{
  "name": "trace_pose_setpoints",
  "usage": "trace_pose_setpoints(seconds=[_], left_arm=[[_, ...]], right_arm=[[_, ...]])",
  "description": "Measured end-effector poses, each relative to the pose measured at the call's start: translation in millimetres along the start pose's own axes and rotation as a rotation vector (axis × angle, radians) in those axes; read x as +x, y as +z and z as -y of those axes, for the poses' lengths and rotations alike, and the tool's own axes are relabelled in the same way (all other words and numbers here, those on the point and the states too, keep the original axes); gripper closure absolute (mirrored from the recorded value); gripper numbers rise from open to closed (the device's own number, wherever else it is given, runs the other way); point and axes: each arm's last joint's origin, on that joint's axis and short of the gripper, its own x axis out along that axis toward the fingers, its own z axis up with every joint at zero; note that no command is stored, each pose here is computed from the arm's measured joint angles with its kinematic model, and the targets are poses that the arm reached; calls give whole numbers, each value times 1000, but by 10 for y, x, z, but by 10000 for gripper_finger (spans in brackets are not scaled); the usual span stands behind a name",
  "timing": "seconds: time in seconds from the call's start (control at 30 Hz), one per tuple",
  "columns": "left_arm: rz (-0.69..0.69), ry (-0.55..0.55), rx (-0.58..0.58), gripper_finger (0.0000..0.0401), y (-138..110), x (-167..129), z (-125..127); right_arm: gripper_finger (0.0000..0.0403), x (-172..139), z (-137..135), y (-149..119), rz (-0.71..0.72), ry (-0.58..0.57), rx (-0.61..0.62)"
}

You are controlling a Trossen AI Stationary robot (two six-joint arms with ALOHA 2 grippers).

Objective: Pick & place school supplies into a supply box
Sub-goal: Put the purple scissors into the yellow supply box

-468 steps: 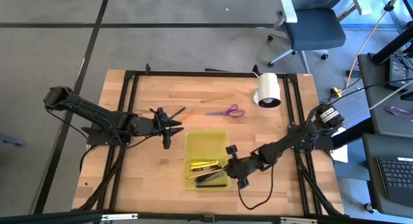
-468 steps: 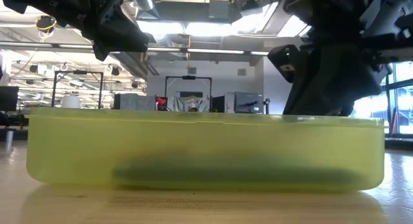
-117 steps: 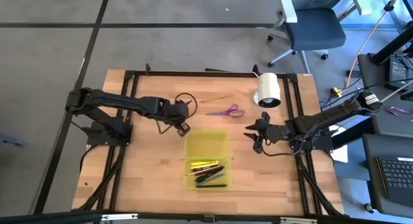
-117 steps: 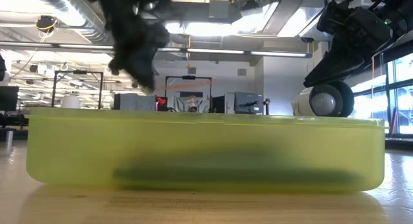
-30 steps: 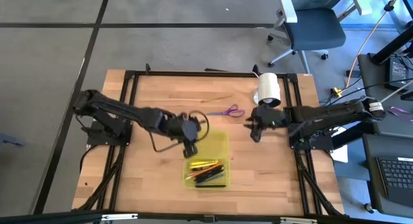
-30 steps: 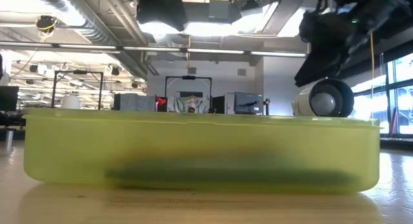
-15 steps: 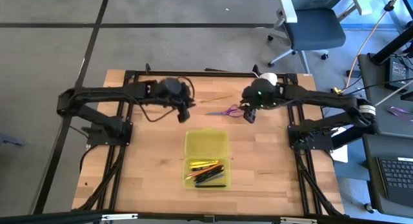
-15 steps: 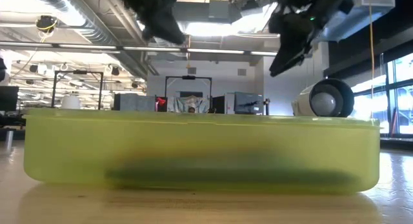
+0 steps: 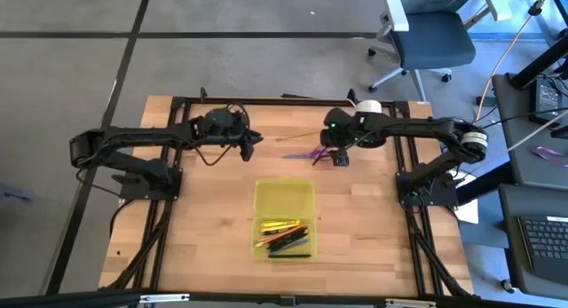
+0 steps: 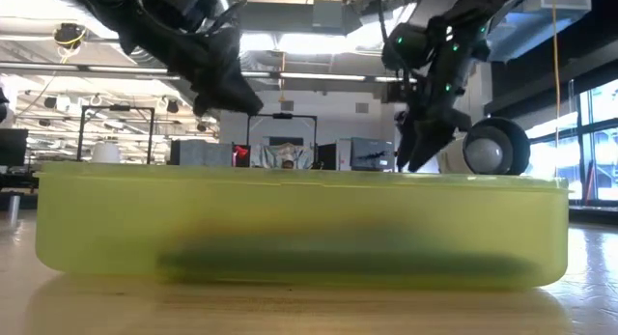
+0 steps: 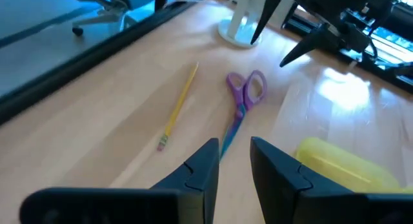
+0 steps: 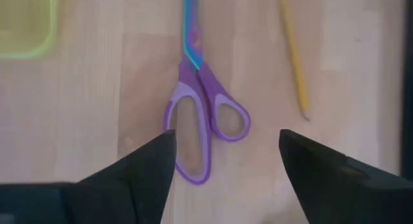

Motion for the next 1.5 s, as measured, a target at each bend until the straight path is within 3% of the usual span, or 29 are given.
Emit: trace_pose_setpoints(seconds=[0.23,0.57,0.93,1.37,1.5], left_arm=[[-29,-3,0,322,-123,20,-4],[-25,-3,-1,320,-134,23,-8],[-25,-2,-27,322,-134,23,-8],[-32,-19,-88,327,-150,24,42],[-33,-18,-95,327,-171,24,103]], right_arm=[[151,345,5,-21,-41,83,-43],[189,649,26,-76,-91,108,-51],[229,798,105,-179,-96,209,24],[326,801,106,-194,-115,204,149],[332,801,94,-190,-120,206,177]])
